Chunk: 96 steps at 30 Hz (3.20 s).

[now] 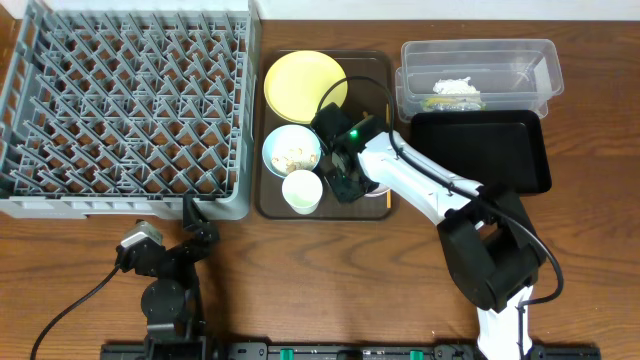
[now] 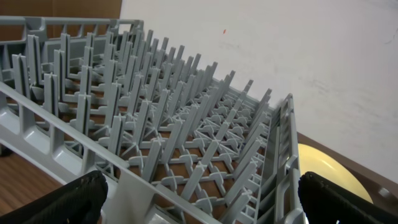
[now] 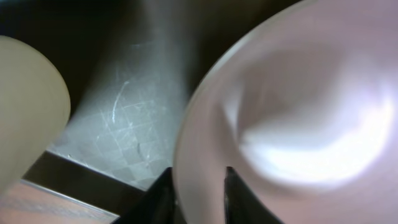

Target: Sort waste into correct bins and load items into the dishwasher

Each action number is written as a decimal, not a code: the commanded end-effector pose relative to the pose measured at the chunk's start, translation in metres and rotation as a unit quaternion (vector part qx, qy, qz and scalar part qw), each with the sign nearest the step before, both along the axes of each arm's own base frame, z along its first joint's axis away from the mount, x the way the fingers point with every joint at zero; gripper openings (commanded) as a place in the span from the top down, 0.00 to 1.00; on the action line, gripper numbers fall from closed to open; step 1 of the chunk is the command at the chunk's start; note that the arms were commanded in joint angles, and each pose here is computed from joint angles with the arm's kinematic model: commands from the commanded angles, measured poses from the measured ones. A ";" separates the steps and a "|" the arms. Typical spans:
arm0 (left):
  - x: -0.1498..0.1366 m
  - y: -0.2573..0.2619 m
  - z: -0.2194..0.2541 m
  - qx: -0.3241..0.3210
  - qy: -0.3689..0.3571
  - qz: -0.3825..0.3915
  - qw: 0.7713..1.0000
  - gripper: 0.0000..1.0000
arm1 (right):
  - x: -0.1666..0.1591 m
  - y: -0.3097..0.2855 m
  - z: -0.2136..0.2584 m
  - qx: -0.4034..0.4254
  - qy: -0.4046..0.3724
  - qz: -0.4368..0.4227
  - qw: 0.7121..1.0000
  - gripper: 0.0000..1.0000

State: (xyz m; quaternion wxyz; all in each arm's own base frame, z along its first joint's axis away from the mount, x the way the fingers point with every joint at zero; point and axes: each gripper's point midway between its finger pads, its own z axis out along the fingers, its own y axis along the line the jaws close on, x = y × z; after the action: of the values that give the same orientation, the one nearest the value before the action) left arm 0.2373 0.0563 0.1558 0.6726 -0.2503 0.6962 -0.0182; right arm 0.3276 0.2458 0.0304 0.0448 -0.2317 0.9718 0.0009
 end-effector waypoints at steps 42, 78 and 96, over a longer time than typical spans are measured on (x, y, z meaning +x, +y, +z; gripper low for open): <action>-0.002 0.003 -0.018 0.009 0.031 0.010 0.999 0.00 | 0.079 0.090 0.045 0.162 -0.122 -0.137 0.970 0.49; -0.002 0.003 -0.018 0.009 0.031 0.010 0.999 0.00 | 0.098 0.017 0.000 0.071 -0.095 -0.201 0.972 0.57; -0.002 0.003 -0.018 0.009 0.031 0.010 0.999 0.00 | 0.130 -0.008 0.032 0.091 -0.111 -0.225 0.964 0.55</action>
State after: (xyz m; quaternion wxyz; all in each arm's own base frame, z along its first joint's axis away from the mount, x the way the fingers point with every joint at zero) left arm 0.2373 0.0563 0.1558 0.6726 -0.2501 0.6962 -0.0181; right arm 0.4475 0.2434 0.0510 0.1612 -0.0023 0.9857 0.0489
